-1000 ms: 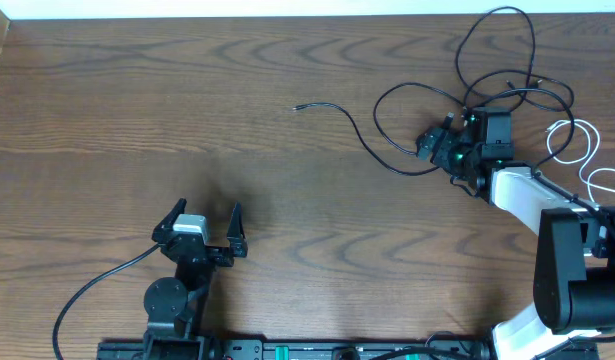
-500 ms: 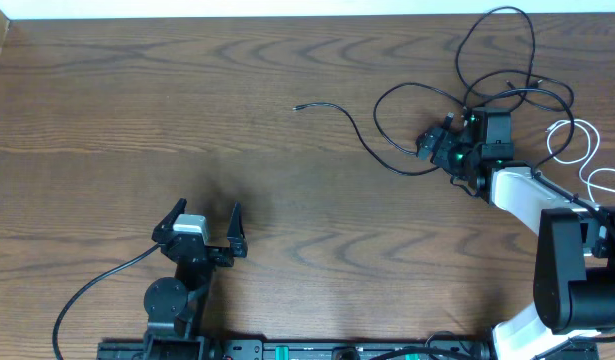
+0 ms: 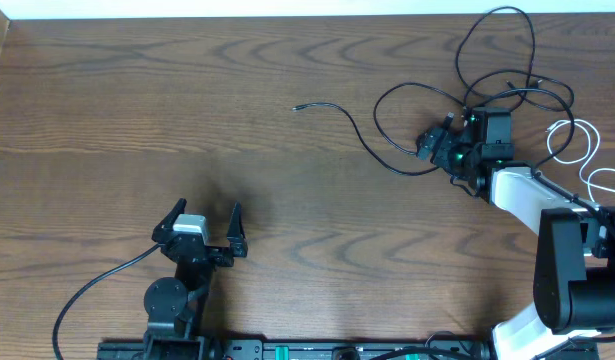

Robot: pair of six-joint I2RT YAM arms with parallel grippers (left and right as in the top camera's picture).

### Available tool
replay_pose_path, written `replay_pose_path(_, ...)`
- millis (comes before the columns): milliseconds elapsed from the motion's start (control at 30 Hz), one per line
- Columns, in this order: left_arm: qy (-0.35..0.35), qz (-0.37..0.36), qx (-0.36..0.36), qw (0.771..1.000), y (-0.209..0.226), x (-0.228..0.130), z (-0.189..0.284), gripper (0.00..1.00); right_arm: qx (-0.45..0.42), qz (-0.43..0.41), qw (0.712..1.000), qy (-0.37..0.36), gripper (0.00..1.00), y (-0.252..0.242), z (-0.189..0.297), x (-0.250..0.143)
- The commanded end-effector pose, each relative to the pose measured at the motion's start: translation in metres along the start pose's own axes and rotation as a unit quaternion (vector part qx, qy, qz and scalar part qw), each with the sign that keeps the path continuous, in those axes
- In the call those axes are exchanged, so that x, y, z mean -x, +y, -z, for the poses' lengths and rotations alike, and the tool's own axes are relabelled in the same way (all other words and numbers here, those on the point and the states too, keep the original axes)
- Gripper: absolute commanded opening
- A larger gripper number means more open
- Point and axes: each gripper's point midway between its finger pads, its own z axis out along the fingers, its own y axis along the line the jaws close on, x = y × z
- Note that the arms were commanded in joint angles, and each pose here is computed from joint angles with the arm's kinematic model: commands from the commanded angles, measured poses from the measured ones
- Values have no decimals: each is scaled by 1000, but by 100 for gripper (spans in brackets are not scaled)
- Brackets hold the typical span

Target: Untangle cables

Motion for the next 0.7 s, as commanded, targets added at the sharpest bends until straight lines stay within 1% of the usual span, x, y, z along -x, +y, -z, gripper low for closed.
replay_pose_path(0,25,-1,3,1000,2,-16,-1,98,-3,-13,1000,25,99,-3,-4,-18)
replay_pose_path(167,25,-1,3,1000,2,-16,-1,98,8,-8,1000,6,99,2,18,-18)
replay_pose_path(300,25,-1,3,1000,2,-16,-1,98,22,-2,1000,-18,99,1,51,-32)
replay_pose_path(467,25,-1,3,1000,2,-16,-1,98,24,-1,999,-23,99,-19,80,-79)
replay_pose_path(600,25,-1,3,1000,2,-16,-1,98,20,-2,1000,-20,99,-41,89,-121)
replay_pose_path(667,25,-1,3,1000,2,-16,-1,98,-25,-10,999,-36,99,-66,90,-133)
